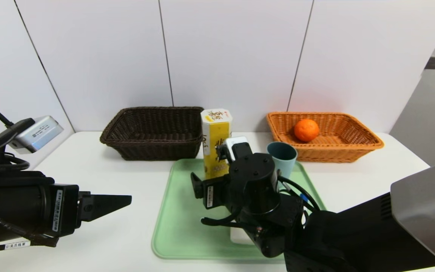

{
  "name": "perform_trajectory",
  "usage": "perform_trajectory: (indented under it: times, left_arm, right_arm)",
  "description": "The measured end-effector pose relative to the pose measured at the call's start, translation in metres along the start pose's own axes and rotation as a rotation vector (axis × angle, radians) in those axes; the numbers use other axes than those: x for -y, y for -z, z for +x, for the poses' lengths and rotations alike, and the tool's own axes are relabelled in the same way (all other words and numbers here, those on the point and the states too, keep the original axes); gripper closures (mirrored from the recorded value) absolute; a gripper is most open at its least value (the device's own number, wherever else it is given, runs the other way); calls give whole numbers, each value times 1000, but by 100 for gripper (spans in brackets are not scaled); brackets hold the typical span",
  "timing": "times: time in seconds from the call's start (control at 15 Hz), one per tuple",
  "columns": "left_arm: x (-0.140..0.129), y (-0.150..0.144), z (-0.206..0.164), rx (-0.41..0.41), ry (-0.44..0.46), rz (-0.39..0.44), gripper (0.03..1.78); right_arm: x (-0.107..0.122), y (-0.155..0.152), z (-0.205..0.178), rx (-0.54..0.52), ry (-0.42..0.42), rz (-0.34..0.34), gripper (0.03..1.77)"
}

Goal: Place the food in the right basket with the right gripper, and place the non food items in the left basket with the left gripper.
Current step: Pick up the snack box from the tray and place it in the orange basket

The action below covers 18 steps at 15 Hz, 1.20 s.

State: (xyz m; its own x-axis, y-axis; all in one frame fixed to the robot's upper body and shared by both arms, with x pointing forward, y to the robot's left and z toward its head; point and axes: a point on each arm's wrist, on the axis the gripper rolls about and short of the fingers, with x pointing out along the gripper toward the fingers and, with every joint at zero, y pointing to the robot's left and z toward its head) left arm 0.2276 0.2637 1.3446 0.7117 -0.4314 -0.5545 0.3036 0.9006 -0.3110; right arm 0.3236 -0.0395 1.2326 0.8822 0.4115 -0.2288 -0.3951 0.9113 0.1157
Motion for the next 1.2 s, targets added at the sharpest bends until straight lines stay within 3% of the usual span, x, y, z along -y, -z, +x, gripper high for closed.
perform_trajectory:
  times: [1.2]
  left_arm:
    - [-1, 2, 9, -37, 10, -1, 12]
  right_arm:
    - [7, -2, 33, 95, 35, 1, 10]
